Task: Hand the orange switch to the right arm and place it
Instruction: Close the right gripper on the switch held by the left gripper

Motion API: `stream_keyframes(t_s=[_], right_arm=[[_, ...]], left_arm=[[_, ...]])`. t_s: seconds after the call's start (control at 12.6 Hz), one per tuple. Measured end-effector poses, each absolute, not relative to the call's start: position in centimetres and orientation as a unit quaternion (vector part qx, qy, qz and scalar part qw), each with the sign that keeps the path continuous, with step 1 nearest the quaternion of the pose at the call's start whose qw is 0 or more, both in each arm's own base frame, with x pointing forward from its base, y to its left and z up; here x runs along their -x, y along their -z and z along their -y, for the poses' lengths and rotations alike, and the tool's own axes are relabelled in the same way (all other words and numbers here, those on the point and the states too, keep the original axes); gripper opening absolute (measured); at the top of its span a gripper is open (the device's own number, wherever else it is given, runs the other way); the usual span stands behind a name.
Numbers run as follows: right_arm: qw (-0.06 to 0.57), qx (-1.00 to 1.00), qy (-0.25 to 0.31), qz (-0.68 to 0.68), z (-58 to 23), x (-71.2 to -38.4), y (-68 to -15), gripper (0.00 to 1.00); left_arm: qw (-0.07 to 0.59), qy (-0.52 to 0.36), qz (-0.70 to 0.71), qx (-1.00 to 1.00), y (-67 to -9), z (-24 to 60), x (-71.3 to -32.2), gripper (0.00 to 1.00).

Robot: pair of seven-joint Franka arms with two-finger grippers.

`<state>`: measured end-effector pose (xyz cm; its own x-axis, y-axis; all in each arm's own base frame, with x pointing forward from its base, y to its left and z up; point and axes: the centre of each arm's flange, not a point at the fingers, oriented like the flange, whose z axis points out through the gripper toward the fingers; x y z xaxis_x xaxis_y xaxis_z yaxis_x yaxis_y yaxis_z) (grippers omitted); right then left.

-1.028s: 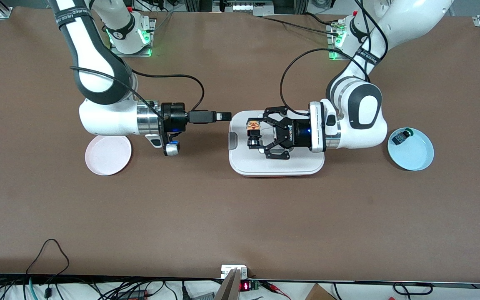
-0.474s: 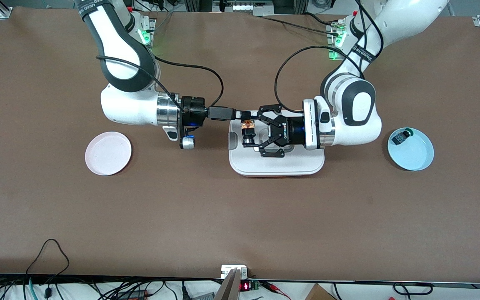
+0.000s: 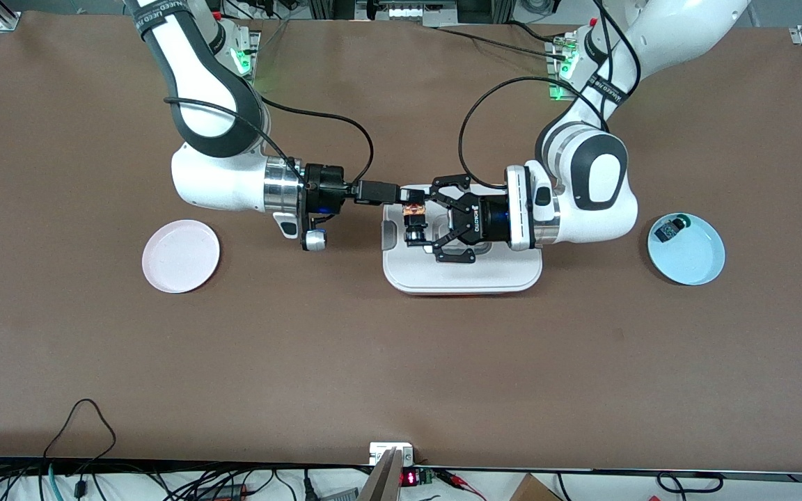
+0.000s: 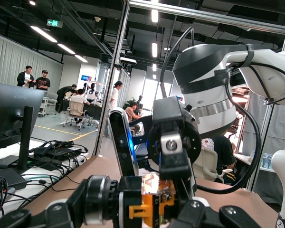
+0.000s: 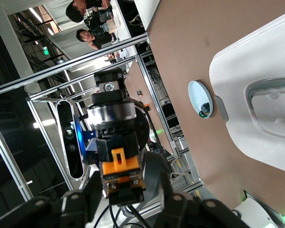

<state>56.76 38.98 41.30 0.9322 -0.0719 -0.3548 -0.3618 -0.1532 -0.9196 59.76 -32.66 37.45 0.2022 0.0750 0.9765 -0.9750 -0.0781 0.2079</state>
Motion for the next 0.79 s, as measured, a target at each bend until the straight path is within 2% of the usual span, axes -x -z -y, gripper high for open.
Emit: stream_keyframes(t_s=[0.24, 0.79], right_arm=[[0.64, 0.748, -0.107, -0.141, -38.96, -56.93, -41.1, 0.33], [0.641, 0.748, -0.104, -0.138, -38.95, -56.97, -40.98, 0.33]], left_arm=[[0.538, -0.484, 0.405, -0.559, -37.18, 32.56, -59.78, 0.72], [0.535, -0.485, 0.405, -0.561, -37.16, 32.56, -59.79, 0.72]])
